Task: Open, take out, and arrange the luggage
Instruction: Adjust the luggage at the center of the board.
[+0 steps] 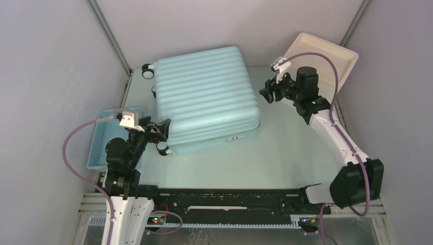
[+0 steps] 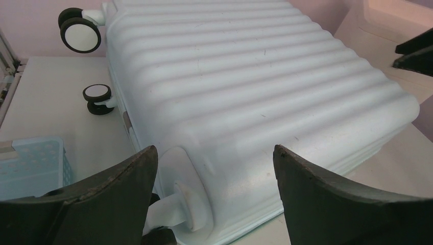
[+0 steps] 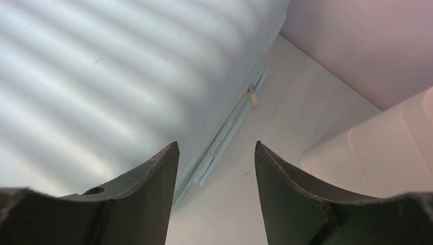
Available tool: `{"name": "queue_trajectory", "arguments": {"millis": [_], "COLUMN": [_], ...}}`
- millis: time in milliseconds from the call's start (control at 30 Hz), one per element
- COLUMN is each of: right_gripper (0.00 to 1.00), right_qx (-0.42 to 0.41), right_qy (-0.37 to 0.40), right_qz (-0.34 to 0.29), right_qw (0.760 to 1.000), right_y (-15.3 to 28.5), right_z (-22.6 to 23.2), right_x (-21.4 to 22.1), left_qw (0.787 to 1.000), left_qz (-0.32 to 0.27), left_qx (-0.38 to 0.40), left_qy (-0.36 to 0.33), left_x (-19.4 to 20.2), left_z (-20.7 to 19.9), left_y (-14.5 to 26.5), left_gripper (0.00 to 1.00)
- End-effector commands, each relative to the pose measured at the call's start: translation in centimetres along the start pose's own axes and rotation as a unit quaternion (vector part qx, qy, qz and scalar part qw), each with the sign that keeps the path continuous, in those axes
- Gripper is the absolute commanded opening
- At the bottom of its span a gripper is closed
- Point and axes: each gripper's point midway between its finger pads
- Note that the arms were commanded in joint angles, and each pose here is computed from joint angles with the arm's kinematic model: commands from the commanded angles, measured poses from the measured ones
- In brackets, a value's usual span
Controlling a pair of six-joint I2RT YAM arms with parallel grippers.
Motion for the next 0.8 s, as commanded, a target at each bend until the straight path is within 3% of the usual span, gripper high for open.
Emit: {"name": "queue_trajectory", "arguments": {"millis": [0,233,433,533,767], "right_gripper": [0.67,0.88,0.91,1.00,1.00], "right_qx": [-0.034,-0.066,-0.169,-0.206,-0.227], "right_qy": [0.034,0.004,-0.081,-0.117,-0.143], "right_qz": [0.003,-0.047,-0.054,-0.048,-0.047], "right_qw": [0.999,0.997,0.981,0.970,0.962], "right_y": [3.5,7.1,7.6,7.4,7.4], "right_z": [2.1,4.0,6.7,7.6,8.2], "right_x": [0.4,0.0,0.8,1.1,1.0], "left_qw": [1.000,0.999,0.995,0.994,0.988], "left_qz": [-0.018,-0.043,-0.062,-0.057,0.004], "left_qx": [0.000,0.001,0.012,0.004,-0.028], "left_qy": [-0.009,0.023,0.077,0.098,0.152], "left_x": [-0.5,-2.1,-4.7,-5.7,-5.1], "left_z": [0.1,-0.3,-1.2,-1.0,0.6], "left_y": [0.0,-0.4,-1.2,-2.2,-6.4], "left_gripper": [0.88,0.90,0.94,0.95,1.00]}}
Point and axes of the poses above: each gripper's point midway between its finger pads, its own y axis back along the fingers, its own z axis along the line the jaws close on, x = y × z, and after that the axes turned 1 degree about y, right-handed
